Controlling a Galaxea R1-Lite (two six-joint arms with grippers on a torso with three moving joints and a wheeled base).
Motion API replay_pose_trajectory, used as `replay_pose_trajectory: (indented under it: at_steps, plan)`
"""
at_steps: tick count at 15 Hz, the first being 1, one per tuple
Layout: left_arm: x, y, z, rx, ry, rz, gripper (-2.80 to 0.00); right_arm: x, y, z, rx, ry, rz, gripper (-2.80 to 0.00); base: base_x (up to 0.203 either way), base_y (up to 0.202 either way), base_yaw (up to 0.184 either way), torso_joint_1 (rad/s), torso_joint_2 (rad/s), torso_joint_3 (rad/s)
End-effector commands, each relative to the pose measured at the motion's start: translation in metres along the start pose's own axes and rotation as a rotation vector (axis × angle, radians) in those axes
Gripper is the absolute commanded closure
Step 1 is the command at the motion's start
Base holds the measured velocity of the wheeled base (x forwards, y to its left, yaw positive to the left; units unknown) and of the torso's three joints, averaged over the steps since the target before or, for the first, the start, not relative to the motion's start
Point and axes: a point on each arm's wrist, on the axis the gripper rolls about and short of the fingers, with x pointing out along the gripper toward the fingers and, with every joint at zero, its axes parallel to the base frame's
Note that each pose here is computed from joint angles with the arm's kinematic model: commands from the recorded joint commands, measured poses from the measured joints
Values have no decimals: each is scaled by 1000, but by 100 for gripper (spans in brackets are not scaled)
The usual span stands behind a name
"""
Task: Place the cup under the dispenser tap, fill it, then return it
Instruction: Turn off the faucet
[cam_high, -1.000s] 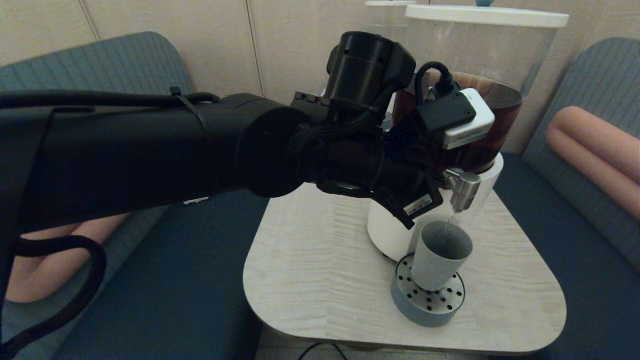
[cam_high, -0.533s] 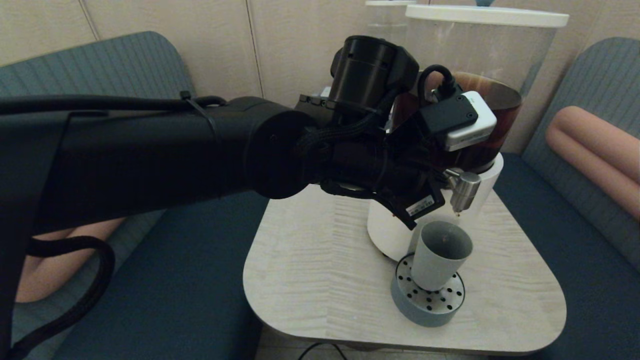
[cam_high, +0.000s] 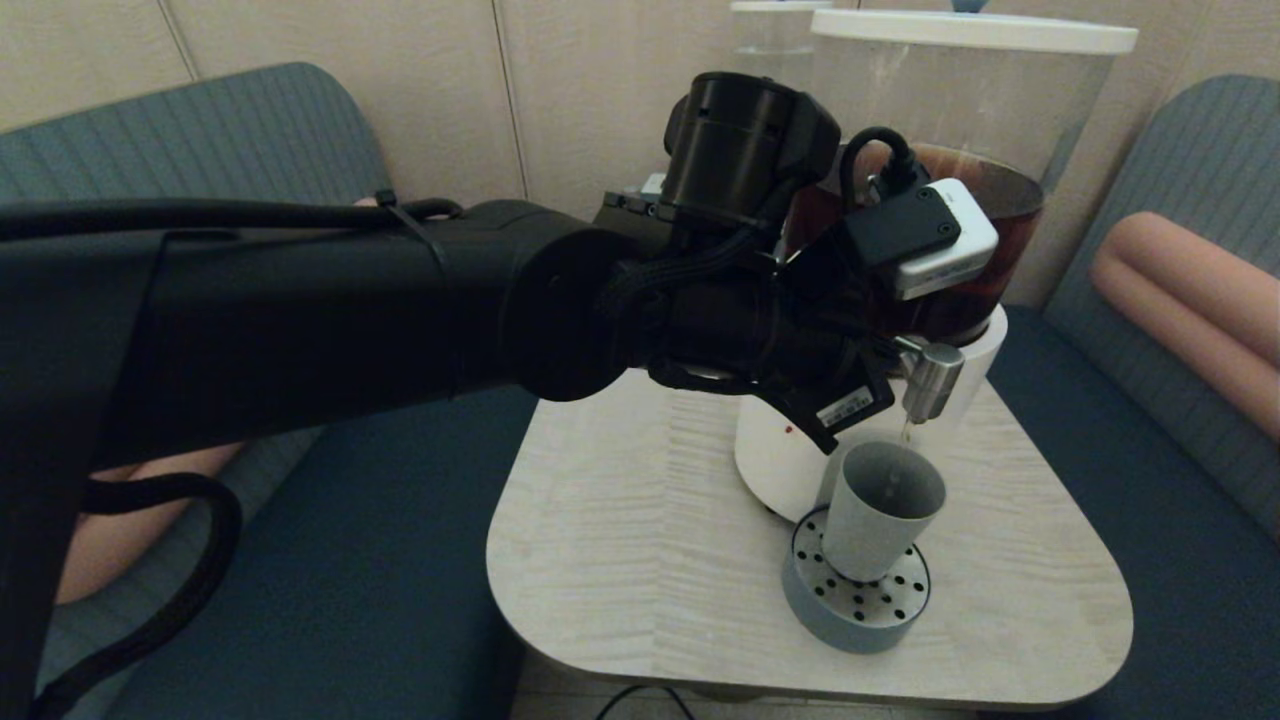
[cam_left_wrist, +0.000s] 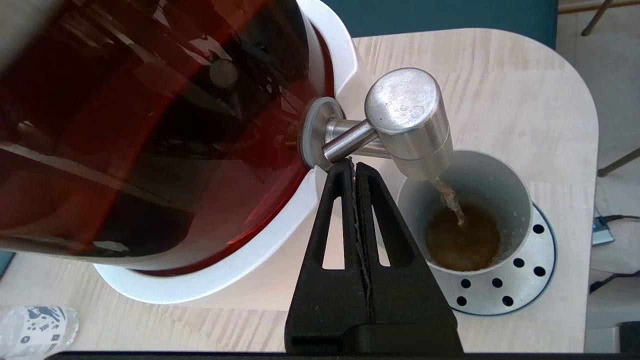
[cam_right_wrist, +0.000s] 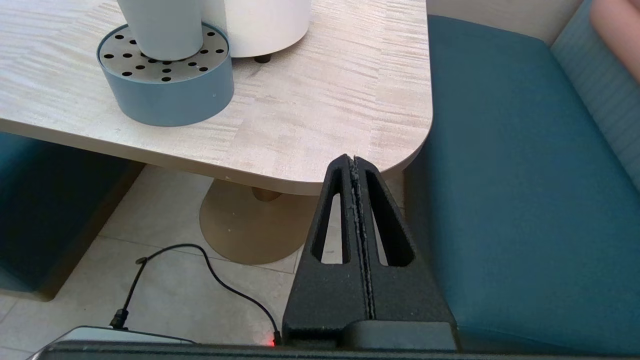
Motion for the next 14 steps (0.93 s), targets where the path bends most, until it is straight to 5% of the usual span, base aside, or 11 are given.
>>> replay_pose_trajectory:
  at_steps: [1, 14]
  plan:
    - [1, 0, -1, 4, 0, -1, 0, 0, 0, 0, -1, -2, 1, 0, 0, 0, 0, 0, 0, 0]
    - [8, 0, 0, 59, -33, 24, 0, 0, 0, 0, -1, -2, 1, 0, 0, 0, 0, 0, 0, 0]
